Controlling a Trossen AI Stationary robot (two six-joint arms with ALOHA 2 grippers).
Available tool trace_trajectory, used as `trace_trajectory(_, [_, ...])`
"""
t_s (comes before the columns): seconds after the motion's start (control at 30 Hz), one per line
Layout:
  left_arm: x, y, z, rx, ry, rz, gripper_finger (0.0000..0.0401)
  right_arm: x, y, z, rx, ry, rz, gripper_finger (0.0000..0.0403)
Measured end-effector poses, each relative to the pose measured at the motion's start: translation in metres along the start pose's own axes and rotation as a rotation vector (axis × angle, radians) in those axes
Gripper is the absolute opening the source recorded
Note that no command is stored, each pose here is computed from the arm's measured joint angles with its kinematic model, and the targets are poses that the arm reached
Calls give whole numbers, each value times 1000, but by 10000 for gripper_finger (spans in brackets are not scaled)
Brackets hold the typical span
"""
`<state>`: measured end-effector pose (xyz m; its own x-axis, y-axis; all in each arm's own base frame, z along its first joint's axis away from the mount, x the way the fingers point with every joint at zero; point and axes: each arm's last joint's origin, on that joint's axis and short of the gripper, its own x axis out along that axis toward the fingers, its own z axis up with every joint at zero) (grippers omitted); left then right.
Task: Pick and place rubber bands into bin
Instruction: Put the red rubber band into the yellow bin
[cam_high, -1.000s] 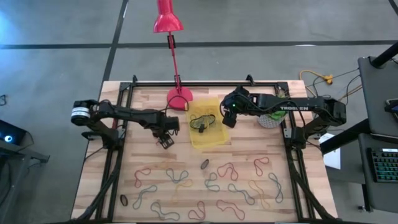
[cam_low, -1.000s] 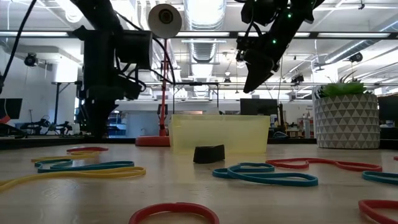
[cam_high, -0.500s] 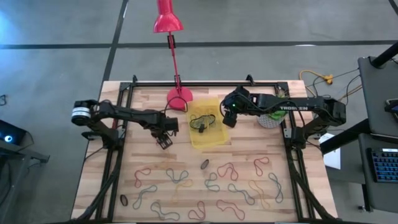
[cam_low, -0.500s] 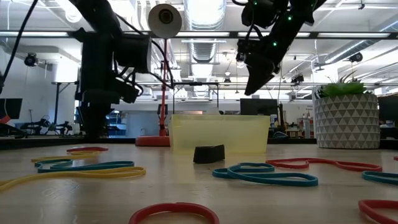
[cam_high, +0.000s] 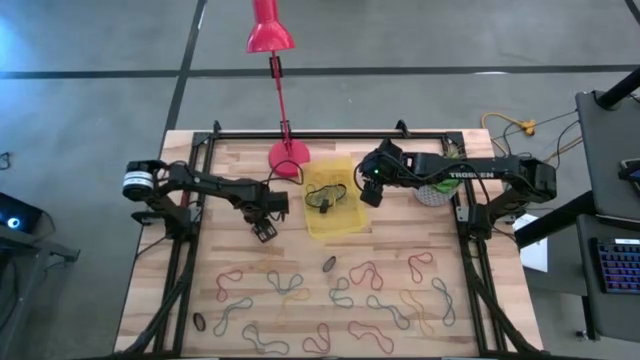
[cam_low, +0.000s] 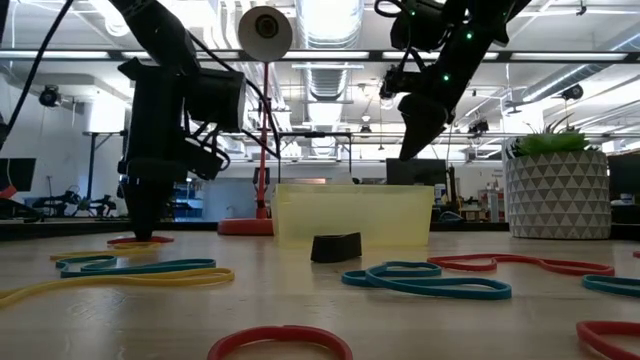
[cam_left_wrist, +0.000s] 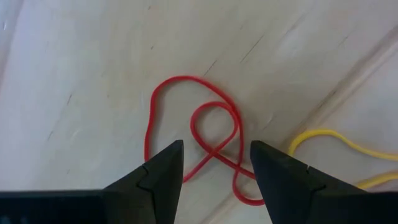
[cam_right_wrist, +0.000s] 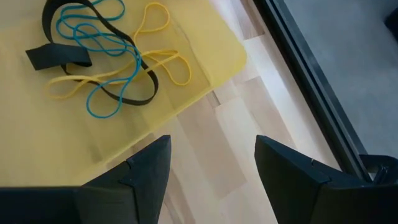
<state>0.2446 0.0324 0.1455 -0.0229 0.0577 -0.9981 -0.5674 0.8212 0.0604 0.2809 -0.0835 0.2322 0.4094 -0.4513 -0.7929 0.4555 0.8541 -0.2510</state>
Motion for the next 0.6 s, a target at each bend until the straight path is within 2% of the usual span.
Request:
trace_trajectory(0.1, [1,0,0,2,1,-1,175,0,0,0,0,1,0,219])
trace_trajectory(0.23, [4,-1,1,65,5,-24,158,0,0,0,-1,1,0,219])
trace_trajectory(0.6, [22,-3,0,174,30,-105,21,0,0,0,25,0,0,219])
